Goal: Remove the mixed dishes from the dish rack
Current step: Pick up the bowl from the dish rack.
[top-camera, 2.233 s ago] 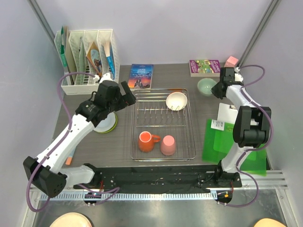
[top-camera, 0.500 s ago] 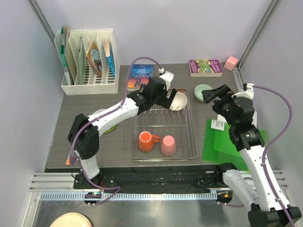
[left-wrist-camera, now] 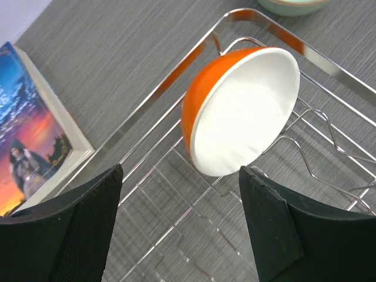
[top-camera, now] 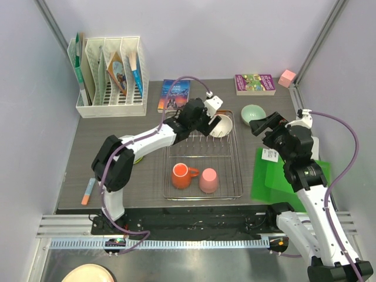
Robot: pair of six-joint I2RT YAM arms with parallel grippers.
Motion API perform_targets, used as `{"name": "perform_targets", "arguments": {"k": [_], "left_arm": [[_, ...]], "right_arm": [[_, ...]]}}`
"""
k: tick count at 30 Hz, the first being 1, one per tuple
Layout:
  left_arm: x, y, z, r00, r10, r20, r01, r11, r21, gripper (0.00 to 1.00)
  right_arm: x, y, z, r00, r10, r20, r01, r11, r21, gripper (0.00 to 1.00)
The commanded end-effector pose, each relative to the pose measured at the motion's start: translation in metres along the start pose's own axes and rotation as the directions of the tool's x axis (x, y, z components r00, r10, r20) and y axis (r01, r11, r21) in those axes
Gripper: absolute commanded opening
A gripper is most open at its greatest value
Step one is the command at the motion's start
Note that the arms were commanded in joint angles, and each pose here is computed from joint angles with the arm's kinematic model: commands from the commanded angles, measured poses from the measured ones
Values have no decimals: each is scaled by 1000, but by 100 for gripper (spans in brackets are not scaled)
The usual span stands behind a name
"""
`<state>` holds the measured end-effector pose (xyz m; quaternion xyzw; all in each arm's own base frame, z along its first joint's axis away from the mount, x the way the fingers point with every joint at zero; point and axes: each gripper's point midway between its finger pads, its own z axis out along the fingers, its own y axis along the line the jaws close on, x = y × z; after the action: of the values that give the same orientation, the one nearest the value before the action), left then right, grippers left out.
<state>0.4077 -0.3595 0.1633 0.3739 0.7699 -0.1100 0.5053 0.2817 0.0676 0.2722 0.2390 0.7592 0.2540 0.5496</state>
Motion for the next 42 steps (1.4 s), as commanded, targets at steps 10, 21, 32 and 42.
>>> {"name": "perform_targets", "arguments": {"k": [10, 21, 32, 42], "left_arm": [[-4, 2, 47, 994, -43, 102, 49, 997, -53, 64], [2, 7, 52, 990, -70, 120, 82, 992, -98, 28], [-3, 10, 32, 980, -106, 171, 125, 986, -109, 0], [-59, 17, -30, 928, -134, 347, 188, 974, -126, 0]], "right_arm": [[11, -10, 9, 999, -36, -26, 36, 999, 10, 94], [27, -23, 14, 998, -33, -60, 36, 999, 40, 94], [31, -28, 13, 998, -19, -64, 23, 998, 50, 94], [33, -31, 16, 998, -13, -63, 17, 998, 63, 93]]}}
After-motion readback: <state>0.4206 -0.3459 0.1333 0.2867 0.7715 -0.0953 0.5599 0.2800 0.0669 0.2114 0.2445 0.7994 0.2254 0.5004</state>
